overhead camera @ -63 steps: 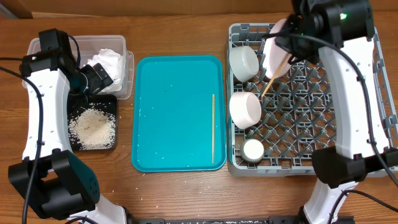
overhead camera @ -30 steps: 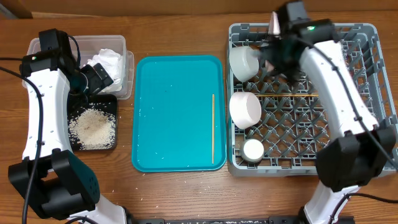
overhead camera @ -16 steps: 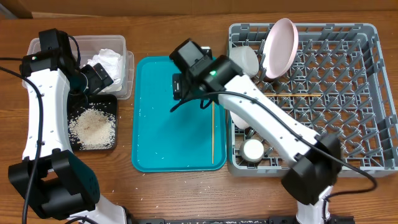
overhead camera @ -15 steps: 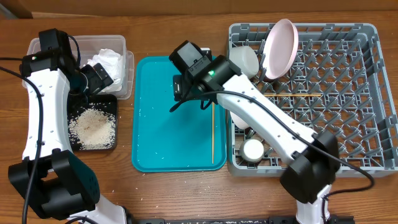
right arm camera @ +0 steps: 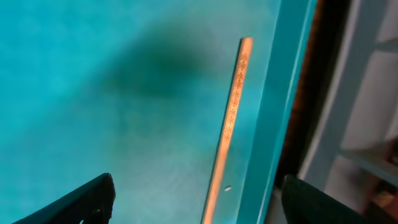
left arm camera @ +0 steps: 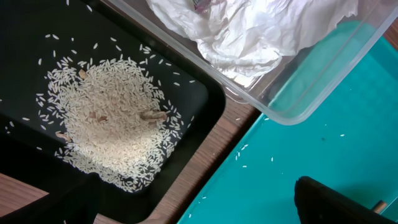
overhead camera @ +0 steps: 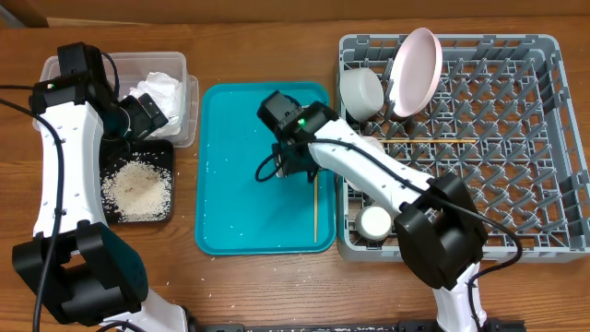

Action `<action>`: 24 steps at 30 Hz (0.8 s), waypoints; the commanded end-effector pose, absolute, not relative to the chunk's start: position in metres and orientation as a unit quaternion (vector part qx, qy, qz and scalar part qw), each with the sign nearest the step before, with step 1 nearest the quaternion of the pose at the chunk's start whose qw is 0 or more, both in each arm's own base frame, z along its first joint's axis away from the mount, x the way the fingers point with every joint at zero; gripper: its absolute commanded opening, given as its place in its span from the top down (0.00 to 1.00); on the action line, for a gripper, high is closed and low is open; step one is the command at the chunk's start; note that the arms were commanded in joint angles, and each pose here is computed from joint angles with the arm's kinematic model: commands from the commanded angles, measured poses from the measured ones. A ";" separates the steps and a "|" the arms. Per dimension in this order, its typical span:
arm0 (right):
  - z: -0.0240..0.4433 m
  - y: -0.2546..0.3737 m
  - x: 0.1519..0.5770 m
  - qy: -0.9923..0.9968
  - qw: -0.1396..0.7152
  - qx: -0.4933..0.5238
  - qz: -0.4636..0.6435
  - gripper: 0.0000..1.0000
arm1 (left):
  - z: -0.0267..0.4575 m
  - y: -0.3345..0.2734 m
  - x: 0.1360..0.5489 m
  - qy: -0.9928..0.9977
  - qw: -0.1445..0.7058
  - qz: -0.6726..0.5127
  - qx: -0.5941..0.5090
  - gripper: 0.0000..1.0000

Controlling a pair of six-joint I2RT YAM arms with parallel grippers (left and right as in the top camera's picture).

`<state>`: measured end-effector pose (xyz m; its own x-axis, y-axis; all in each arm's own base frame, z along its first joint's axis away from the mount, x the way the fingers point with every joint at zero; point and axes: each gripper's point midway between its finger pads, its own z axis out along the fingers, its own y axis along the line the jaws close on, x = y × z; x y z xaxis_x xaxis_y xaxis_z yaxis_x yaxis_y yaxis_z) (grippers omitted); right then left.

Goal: Sort waste into correct bins and load items into the dishwasher
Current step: 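Return the right gripper to the tray and grasp the second chopstick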

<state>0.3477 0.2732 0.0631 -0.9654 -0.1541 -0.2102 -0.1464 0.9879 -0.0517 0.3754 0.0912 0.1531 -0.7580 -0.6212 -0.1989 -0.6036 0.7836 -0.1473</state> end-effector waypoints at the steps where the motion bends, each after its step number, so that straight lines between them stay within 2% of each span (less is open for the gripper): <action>1: 0.048 0.274 0.348 0.988 0.106 -0.115 -0.018 0.16 | 0.159 0.089 0.374 0.939 0.127 -0.038 -0.318 0.00; 7: 0.035 0.274 0.346 0.983 0.103 -0.152 -0.019 0.17 | 0.159 0.089 0.375 0.939 0.127 -0.039 -0.318 0.00; 15: 0.015 0.278 0.337 0.985 0.069 -0.156 -0.010 0.22 | 0.159 0.089 0.375 0.939 0.127 -0.039 -0.318 0.00; 24: 0.012 0.281 0.331 0.986 0.055 -0.157 0.002 0.27 | 0.159 0.089 0.374 0.939 0.127 -0.038 -0.318 0.00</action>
